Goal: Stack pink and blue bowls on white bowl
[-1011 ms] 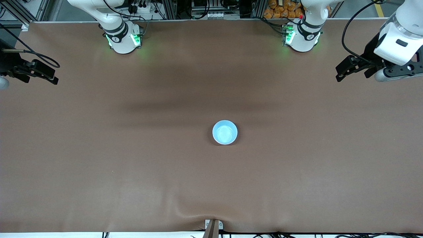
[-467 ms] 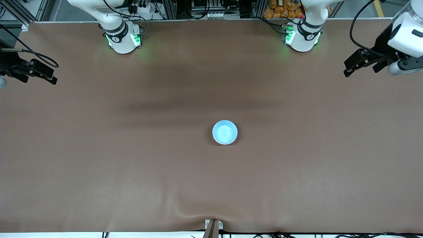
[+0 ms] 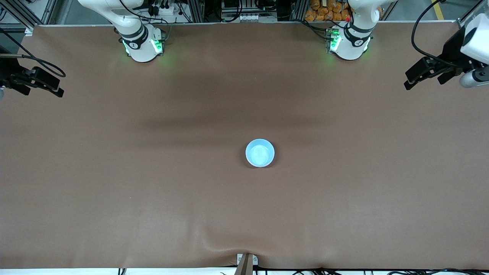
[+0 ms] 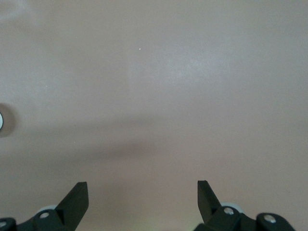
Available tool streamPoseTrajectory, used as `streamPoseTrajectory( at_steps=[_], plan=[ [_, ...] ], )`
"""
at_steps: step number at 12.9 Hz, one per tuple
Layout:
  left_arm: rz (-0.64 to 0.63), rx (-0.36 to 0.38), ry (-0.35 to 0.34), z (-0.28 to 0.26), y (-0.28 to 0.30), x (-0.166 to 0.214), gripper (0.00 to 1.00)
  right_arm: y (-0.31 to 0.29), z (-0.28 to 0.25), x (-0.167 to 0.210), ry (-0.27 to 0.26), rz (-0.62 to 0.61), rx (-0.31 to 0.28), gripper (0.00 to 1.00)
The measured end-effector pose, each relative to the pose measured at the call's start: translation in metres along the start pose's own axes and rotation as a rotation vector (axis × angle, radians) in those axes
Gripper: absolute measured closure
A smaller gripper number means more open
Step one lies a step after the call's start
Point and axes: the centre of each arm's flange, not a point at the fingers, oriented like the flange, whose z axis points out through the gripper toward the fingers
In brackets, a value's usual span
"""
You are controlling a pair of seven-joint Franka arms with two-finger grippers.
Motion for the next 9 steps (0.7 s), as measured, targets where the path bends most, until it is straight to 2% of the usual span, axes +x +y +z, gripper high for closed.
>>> streamPoseTrajectory(
  at_steps=[6, 9],
  plan=[
    [0.031, -0.016, -0.022, 0.006, -0.034, 0.018, 0.0, 0.002, -0.001, 0.0, 0.003, 0.003, 0.0, 0.0],
    [0.033, -0.014, -0.054, 0.007, -0.043, 0.016, 0.0, 0.002, -0.001, 0.0, 0.003, 0.004, 0.0, 0.0]
  ],
)
